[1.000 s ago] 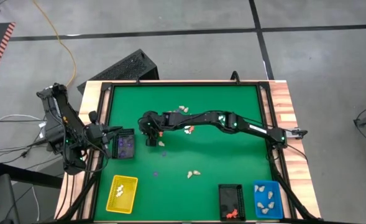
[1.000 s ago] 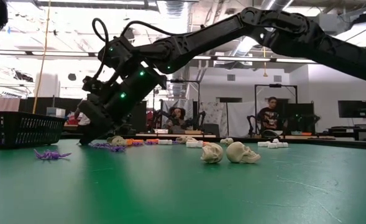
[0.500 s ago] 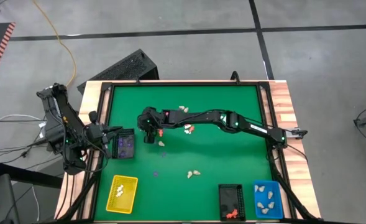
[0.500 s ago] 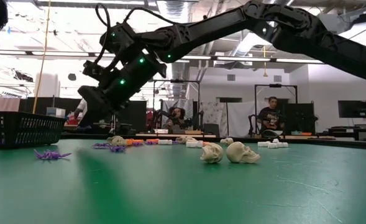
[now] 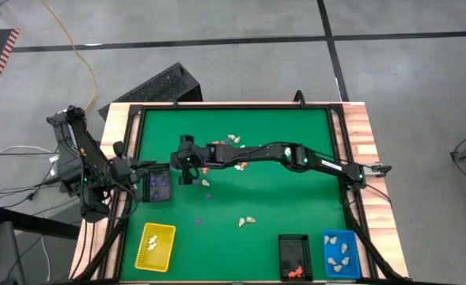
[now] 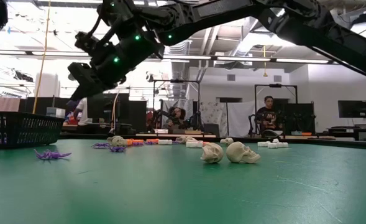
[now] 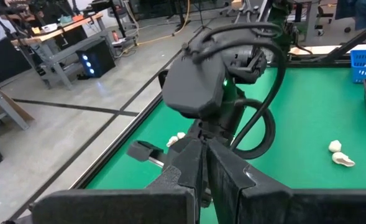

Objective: Sort Halloween decoration
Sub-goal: Put the purple spider toy into the top black basket

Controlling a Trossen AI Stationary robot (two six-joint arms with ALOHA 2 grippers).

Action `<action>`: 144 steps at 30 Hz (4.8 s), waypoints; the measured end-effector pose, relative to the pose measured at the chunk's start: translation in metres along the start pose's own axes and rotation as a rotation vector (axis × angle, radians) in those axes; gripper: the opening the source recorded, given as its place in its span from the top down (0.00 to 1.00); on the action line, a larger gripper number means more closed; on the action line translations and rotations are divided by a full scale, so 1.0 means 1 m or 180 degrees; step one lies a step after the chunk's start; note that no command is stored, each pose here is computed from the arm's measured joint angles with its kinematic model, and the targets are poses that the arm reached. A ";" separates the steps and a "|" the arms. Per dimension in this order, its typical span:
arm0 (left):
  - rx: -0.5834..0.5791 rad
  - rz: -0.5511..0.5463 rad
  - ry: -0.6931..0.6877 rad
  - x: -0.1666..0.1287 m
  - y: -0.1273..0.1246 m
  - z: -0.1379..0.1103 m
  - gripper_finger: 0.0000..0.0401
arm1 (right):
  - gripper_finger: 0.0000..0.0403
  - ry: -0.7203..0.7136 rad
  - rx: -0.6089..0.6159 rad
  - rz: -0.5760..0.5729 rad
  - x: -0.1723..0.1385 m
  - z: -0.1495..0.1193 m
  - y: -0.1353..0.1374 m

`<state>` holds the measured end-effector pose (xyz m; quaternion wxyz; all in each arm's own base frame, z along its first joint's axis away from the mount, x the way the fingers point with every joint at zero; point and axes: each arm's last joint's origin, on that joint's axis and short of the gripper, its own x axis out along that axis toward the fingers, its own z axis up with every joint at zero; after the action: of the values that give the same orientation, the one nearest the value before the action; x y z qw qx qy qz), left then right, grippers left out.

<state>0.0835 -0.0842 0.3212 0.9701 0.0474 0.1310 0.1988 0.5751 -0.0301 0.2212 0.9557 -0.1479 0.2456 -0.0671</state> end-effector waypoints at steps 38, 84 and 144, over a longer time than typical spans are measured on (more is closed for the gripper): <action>-0.0017 -0.0003 -0.0004 0.000 0.000 0.000 0.97 | 0.55 0.0202 -0.0262 0.0800 -0.020 0.007 0.028; 0.0007 -0.0032 0.0042 0.000 -0.001 0.000 0.97 | 0.96 0.1261 0.0010 0.1242 -0.001 -0.062 0.028; 0.0051 -0.0065 0.0091 0.000 -0.001 -0.001 0.97 | 0.50 0.0833 -0.0109 0.0967 0.007 -0.050 -0.020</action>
<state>0.0835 -0.0848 0.3203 0.9697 0.0509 0.1469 0.1885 0.5555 -0.0626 0.1824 0.9121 -0.1153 0.3884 0.0634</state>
